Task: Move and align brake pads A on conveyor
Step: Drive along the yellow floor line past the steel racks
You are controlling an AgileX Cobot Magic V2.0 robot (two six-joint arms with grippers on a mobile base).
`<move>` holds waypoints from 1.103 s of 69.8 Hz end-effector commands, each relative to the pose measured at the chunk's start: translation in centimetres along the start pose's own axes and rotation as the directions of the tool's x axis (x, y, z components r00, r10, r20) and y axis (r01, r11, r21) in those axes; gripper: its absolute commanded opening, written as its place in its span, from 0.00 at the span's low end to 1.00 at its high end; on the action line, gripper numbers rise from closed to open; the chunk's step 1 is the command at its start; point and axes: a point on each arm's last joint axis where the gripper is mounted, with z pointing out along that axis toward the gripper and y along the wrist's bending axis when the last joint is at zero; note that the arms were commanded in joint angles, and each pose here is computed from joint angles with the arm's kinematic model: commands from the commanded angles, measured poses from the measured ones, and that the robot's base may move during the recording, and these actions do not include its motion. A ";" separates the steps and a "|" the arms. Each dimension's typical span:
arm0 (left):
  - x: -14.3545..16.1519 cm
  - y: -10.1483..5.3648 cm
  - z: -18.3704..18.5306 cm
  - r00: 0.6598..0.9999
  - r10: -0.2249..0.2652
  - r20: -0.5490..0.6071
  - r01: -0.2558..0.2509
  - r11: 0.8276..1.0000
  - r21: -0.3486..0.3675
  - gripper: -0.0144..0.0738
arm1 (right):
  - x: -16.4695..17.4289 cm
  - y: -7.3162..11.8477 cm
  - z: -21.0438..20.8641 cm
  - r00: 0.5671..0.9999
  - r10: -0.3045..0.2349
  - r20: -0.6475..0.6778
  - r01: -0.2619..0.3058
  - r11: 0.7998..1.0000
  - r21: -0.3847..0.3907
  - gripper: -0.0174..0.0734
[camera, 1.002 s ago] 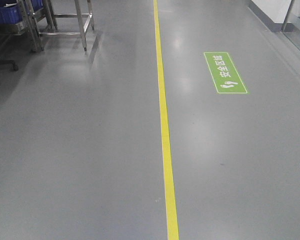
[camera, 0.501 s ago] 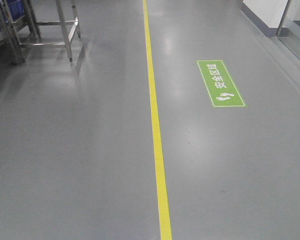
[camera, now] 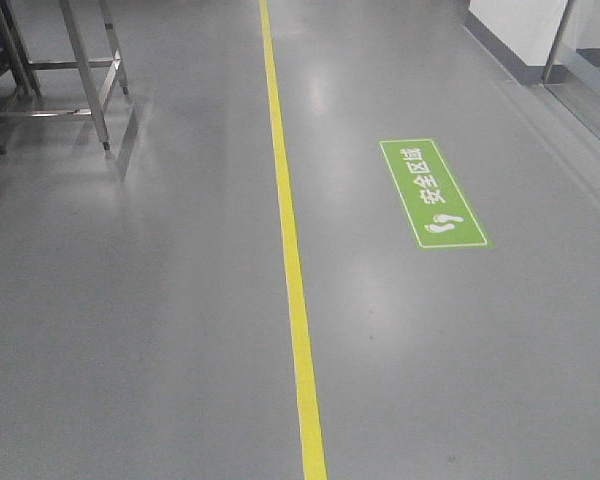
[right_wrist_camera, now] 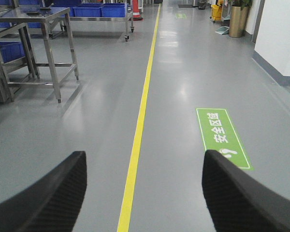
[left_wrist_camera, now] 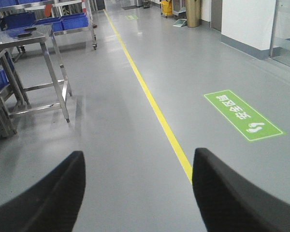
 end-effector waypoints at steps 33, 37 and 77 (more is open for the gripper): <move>-1.3 0.1 -0.1 0.997 -0.007 0.083 0.007 1.000 0.000 0.70 | -1.6 0.0 -0.2 0.995 -0.009 0.099 0.009 1.000 0.000 0.74; -1.3 0.1 -0.1 0.997 -0.007 0.083 0.007 1.000 0.000 0.70 | -1.6 0.0 -0.2 0.995 -0.009 0.099 0.009 1.000 0.000 0.74; -1.3 0.1 -0.1 0.997 -0.007 0.083 0.007 1.000 0.000 0.70 | -1.6 0.0 -0.2 0.995 -0.009 0.099 0.009 1.000 0.000 0.74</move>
